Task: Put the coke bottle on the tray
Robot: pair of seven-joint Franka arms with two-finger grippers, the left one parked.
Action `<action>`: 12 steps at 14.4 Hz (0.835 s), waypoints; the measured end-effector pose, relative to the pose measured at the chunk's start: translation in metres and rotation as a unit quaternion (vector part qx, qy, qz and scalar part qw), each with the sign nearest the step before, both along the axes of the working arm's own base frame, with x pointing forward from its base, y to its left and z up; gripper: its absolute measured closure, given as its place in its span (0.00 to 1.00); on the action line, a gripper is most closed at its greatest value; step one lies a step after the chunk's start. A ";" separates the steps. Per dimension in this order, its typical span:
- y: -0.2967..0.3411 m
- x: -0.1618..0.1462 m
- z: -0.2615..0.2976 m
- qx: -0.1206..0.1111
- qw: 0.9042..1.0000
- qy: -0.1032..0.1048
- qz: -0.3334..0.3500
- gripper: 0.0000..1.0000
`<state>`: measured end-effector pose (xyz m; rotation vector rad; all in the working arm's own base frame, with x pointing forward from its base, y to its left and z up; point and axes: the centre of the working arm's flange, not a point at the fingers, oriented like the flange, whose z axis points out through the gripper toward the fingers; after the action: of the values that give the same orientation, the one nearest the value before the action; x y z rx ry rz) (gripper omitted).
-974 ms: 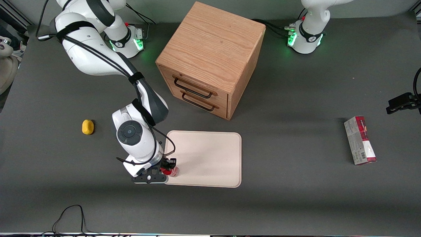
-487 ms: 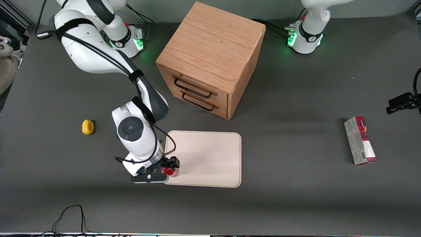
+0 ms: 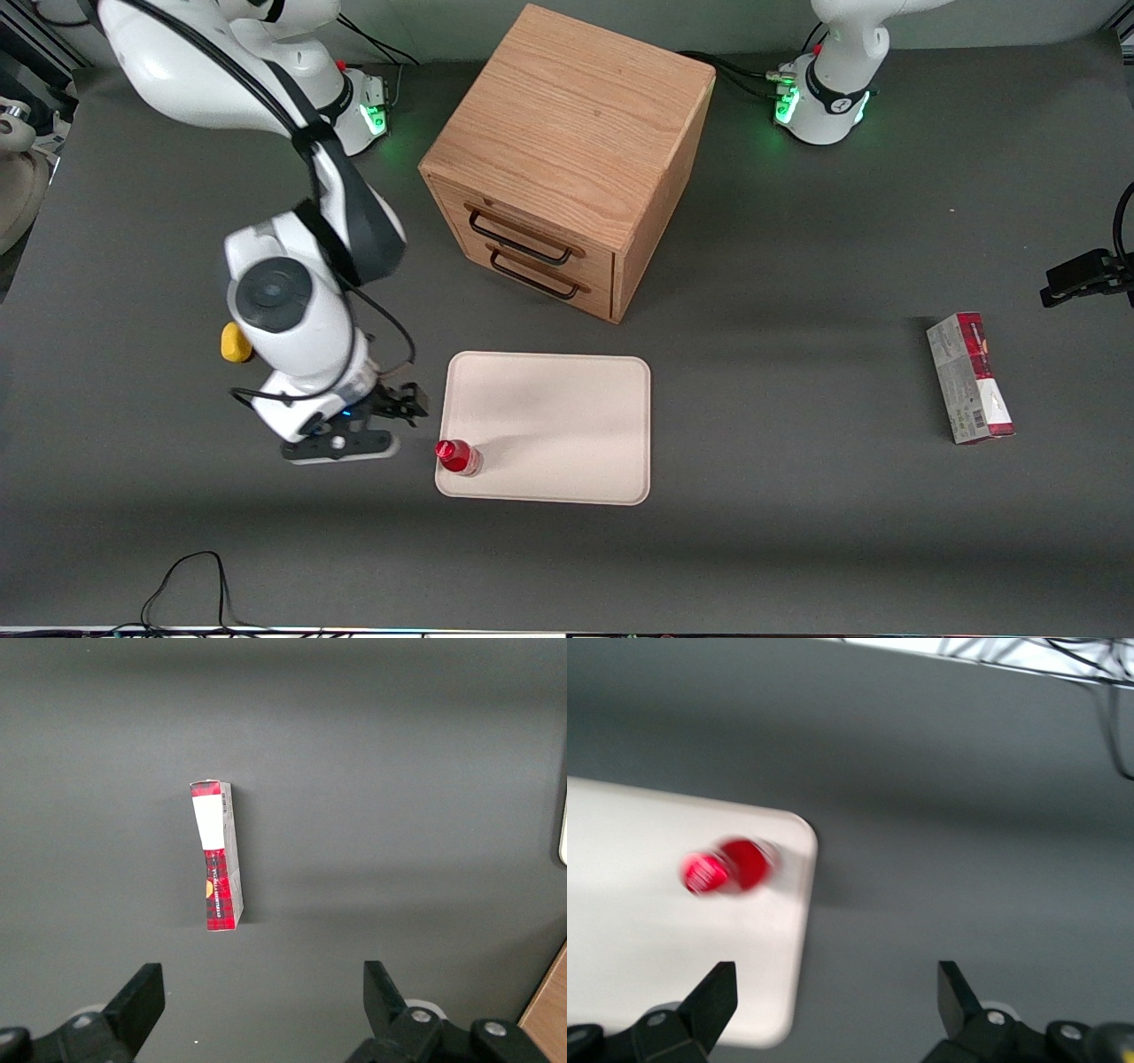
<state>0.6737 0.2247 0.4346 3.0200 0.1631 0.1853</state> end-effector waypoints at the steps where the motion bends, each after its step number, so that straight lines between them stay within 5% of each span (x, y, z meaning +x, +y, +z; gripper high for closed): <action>1: -0.023 -0.006 0.018 -0.007 1.000 0.009 0.009 0.00; 5: -0.121 -0.058 0.092 0.005 1.000 0.023 -0.005 0.00; 9: -0.198 -0.110 0.144 0.057 0.997 0.036 -0.034 0.00; 12: -0.240 -0.140 0.160 0.075 0.996 0.032 -0.048 0.00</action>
<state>0.5335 -0.0149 0.5945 3.1758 0.0089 0.0972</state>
